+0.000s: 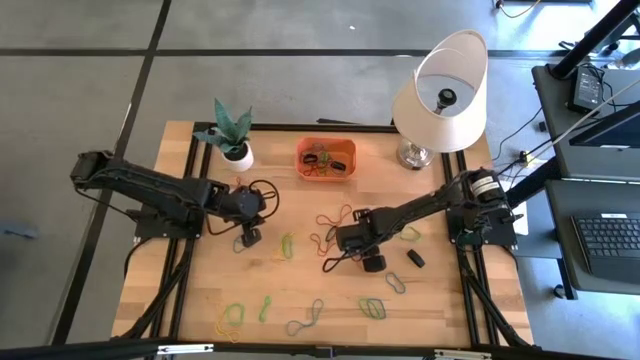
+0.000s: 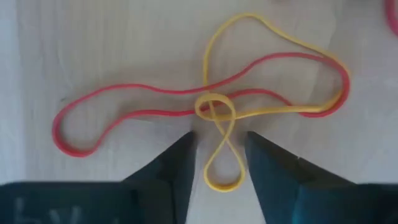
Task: Pick and place rubber bands into bin
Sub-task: Put the yellow rubber band into the orange bin
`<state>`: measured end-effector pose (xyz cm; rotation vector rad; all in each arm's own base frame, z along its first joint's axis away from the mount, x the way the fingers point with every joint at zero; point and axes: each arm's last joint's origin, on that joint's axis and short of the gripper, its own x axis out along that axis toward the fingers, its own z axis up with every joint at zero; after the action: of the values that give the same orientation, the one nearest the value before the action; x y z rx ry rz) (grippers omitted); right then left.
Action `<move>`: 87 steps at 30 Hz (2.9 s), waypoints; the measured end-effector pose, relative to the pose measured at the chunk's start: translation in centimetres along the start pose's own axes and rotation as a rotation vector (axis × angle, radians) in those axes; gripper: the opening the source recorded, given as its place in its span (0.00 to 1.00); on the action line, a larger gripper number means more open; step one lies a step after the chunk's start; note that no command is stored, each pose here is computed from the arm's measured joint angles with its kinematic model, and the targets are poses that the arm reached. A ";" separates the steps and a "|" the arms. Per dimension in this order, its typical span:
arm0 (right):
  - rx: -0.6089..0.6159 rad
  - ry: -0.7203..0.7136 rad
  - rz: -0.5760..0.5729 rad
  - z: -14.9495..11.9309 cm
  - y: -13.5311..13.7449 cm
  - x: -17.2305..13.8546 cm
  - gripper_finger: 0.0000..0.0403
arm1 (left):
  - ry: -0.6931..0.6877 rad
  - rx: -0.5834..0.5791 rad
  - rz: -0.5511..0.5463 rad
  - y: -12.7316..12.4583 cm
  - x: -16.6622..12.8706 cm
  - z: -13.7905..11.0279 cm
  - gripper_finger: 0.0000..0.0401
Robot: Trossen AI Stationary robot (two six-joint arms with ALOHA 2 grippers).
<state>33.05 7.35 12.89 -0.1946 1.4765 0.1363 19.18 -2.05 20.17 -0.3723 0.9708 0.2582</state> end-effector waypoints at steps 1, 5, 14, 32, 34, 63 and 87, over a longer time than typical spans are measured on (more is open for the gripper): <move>-0.006 0.003 -0.001 0.0 0.2 0.1 0.32 | -0.005 -0.001 -0.003 0.0 0.0 0.0 0.00; 0.030 0.016 -0.004 0.0 1.0 0.4 0.12 | -0.017 -0.003 -0.011 -0.1 0.0 0.2 0.00; 0.279 -0.123 0.048 -0.8 2.7 -4.7 0.01 | -0.019 0.027 -0.013 -0.1 0.0 0.2 0.00; 0.489 -0.666 -0.245 -0.8 3.2 -19.1 0.00 | -0.028 0.159 -0.016 -0.2 0.0 0.3 0.00; 0.511 -0.677 -0.282 -0.6 2.5 -19.3 0.00 | -0.028 0.162 -0.016 -0.2 0.0 0.3 0.00; 0.696 -0.448 -0.229 4.1 -21.3 -14.4 0.00 | -0.096 -0.006 0.139 2.9 0.2 1.9 0.00; 0.760 -0.171 -0.134 3.2 -27.4 -6.2 0.20 | -0.119 -0.101 0.160 4.3 0.2 2.5 0.00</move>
<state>41.37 -18.58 20.62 0.3280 1.2490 -0.5028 19.57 2.91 20.52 -0.3675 0.8729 0.4714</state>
